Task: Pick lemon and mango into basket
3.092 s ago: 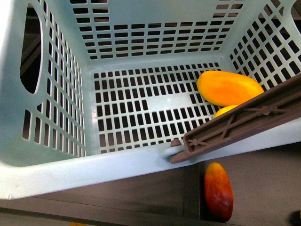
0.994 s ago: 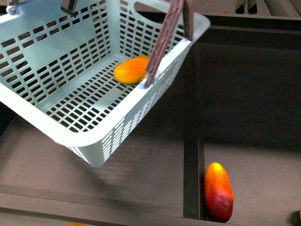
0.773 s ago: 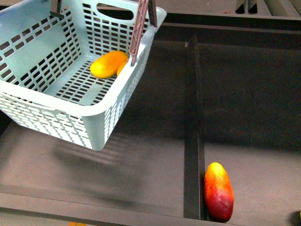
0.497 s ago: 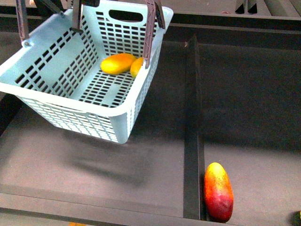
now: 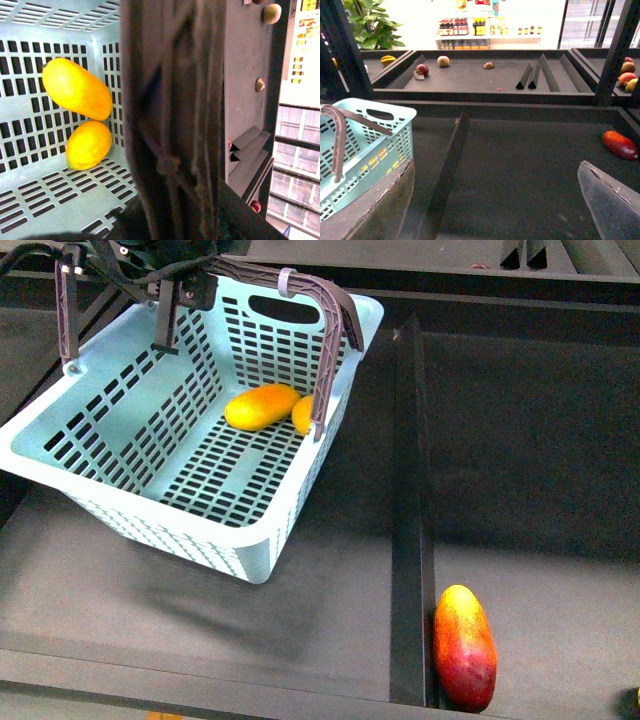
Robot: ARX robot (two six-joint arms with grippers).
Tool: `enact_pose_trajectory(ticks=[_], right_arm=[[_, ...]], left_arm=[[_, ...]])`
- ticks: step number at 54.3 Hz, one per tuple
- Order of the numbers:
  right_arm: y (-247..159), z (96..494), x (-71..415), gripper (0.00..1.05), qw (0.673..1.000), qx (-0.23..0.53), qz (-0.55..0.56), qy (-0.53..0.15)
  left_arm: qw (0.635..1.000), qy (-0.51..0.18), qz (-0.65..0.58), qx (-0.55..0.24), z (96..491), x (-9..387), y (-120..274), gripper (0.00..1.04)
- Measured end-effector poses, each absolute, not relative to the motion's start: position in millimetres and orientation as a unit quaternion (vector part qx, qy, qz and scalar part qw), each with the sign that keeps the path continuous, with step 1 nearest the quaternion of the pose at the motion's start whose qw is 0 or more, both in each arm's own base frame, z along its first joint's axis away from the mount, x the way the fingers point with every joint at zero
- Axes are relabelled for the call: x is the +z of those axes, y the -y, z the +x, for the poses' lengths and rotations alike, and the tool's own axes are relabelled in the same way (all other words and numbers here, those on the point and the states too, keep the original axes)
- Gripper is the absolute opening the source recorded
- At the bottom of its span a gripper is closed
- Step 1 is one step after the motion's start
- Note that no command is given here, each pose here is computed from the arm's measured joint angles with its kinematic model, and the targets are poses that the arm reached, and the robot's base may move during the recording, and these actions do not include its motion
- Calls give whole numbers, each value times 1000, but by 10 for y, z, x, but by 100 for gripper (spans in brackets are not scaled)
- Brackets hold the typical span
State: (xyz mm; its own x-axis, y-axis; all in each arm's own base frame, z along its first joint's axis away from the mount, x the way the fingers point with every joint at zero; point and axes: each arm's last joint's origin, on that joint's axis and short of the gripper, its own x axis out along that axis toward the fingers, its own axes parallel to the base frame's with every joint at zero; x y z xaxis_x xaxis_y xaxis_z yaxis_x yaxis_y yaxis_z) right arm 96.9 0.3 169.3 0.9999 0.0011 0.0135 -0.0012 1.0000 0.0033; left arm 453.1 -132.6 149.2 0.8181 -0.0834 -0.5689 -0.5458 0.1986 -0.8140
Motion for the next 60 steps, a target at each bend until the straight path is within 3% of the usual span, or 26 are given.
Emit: enact_pose_trajectory(ticks=[6,20,22,26,28,30,33,35,40,49,60], right_arm=[[-3,969,1693,96,1000,1,1,7],[-3,969,1693,96,1000,1,1,7],[-3,969,1693,96,1000,1,1,7],[-3,969,1693,96,1000,1,1,7],[-3,969,1693,96,1000,1,1,7],[-3,969,1693,96,1000,1,1,7],[-2,969,1693,96,1000,0,1,7],[-2,969,1693,96,1000,0,1,7],[-3,969,1693,96,1000,1,1,7],[-2,969,1693,96,1000,0,2,7],[-3,969,1693,96,1000,1,1,7]], left_arm=[[725,-222,-630,169,4345,1708,1238,53],[716,-199,-615,264,3770,1978,920,97],[715,-196,-611,275,3688,2006,887,99],[717,-186,-613,274,3550,2088,853,97],[742,-178,-606,225,3529,2101,847,93],[809,-152,-556,119,3465,2101,812,84],[876,-106,-467,50,3333,2059,753,76],[920,-72,-384,19,3210,2022,690,69],[989,0,-146,-3,2845,2008,477,46],[1000,-8,-21,-4,2340,1836,266,3],[1000,-5,-8,-1,1929,1757,128,4]])
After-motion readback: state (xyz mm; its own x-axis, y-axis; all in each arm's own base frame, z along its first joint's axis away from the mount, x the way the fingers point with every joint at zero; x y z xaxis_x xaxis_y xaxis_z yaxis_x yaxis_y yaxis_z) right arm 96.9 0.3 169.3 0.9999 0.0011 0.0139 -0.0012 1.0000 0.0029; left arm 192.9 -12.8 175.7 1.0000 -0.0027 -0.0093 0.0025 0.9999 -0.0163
